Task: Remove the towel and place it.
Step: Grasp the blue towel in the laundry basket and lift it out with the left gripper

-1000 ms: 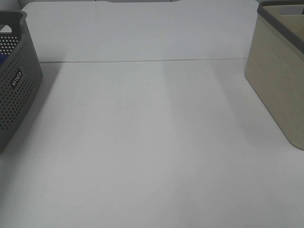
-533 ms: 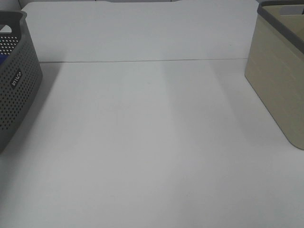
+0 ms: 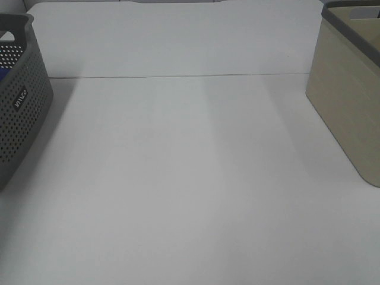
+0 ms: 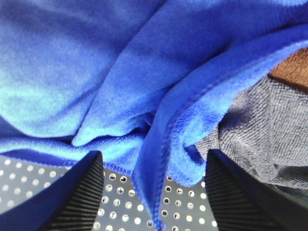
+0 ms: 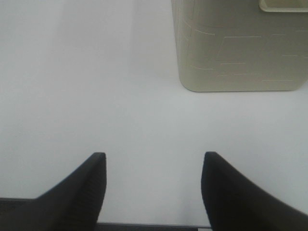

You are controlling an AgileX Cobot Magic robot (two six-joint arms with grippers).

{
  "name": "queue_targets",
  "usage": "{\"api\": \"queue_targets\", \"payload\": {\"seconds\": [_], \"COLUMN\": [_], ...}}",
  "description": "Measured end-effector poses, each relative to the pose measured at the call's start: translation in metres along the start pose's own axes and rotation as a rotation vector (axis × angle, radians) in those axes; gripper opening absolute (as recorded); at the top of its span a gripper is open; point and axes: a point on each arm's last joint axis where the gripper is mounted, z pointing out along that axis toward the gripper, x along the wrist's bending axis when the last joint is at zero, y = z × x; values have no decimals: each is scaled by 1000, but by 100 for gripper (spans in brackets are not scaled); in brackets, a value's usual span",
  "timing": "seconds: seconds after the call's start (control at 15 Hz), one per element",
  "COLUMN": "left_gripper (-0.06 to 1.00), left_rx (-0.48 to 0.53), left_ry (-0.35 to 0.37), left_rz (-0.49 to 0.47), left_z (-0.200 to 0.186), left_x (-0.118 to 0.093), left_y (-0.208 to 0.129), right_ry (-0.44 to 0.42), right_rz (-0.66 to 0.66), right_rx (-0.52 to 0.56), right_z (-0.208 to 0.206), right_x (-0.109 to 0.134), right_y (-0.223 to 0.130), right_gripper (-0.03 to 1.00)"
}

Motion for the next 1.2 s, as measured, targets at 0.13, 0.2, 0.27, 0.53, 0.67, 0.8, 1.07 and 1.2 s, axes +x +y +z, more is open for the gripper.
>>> {"api": "queue_targets", "payload": {"seconds": [0.13,0.2,0.27,0.53,0.67,0.8,1.07,1.2], "left_gripper": [56,55,50,15,0,0,0,0], "left_rx": [-1,-1,-1,-12,-13,-18,-25,-26], "left_ry": [-7,-10,-12,9,13,28,43,74], "left_rz": [10,13,15,7,-3,-26,-54,-113], "left_z": [3,4,5,8,8,8,8,-1], "left_x": [0,0,-1,1,2,3,5,6], "left_y": [1,2,3,5,5,5,6,6], "right_ry": [0,0,0,0,0,0,0,0], "right_rz": [0,0,0,0,0,0,0,0], "right_rx": [0,0,0,0,0,0,0,0], "right_z": [0,0,0,0,0,0,0,0], "right_x": [0,0,0,0,0,0,0,0], "right_y": [0,0,0,0,0,0,0,0], "right_gripper": [59,59,59,59,59,59,59,59]}}
